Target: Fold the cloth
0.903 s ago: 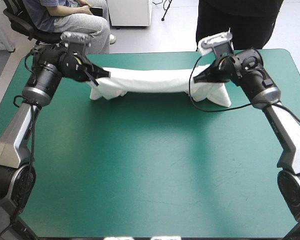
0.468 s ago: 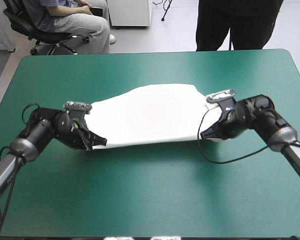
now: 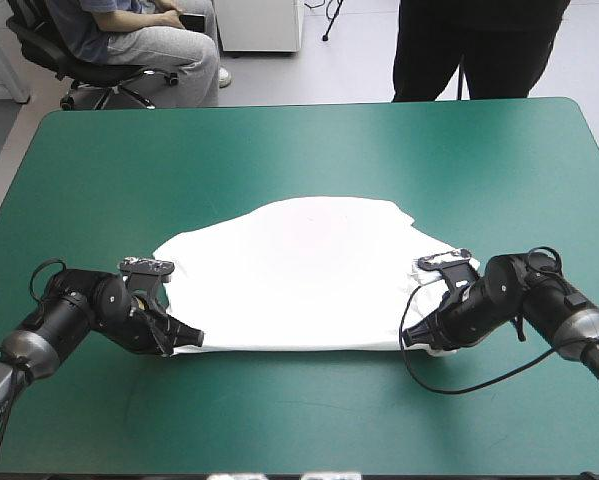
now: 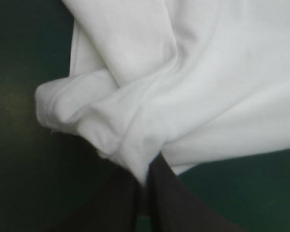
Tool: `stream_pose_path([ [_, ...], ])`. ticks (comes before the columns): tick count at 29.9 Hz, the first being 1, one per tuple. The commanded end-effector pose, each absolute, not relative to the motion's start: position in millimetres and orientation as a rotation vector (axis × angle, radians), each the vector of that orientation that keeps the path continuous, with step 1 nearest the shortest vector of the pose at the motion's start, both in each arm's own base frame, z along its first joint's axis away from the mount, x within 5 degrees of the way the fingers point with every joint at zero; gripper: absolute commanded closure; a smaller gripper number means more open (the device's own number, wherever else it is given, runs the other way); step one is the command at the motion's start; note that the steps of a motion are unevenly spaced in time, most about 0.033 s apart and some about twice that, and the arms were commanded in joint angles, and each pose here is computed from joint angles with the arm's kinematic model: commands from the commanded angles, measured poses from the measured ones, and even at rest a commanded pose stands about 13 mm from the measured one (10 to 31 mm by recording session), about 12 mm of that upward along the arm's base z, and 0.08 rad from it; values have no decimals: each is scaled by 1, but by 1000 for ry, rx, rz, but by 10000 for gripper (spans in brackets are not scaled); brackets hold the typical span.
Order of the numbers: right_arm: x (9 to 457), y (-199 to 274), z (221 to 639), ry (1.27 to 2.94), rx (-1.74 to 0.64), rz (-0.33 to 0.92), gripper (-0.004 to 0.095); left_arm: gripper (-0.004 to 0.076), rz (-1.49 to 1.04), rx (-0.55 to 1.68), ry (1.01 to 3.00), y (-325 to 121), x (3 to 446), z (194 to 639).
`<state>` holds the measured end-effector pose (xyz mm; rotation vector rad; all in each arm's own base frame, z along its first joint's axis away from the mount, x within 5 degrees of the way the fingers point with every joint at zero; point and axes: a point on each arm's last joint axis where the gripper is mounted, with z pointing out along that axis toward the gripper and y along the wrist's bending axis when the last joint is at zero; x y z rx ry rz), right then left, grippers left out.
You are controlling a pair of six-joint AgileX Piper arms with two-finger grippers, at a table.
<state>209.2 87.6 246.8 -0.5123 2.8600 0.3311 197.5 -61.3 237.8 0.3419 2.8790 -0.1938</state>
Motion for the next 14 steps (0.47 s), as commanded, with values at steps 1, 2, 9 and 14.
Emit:
stream_pose_path([
  [1,212,88,257,2811,-499,357,617,506,-248,387,2862,-65,195,247],
  [2,212,88,257,2813,-499,361,548,446,-265,383,2878,-66,193,247],
  [9,213,85,290,2759,-482,313,381,223,-239,364,2866,-63,191,273],
  [14,213,71,341,2592,-438,133,381,262,-93,260,2651,-50,193,331],
])
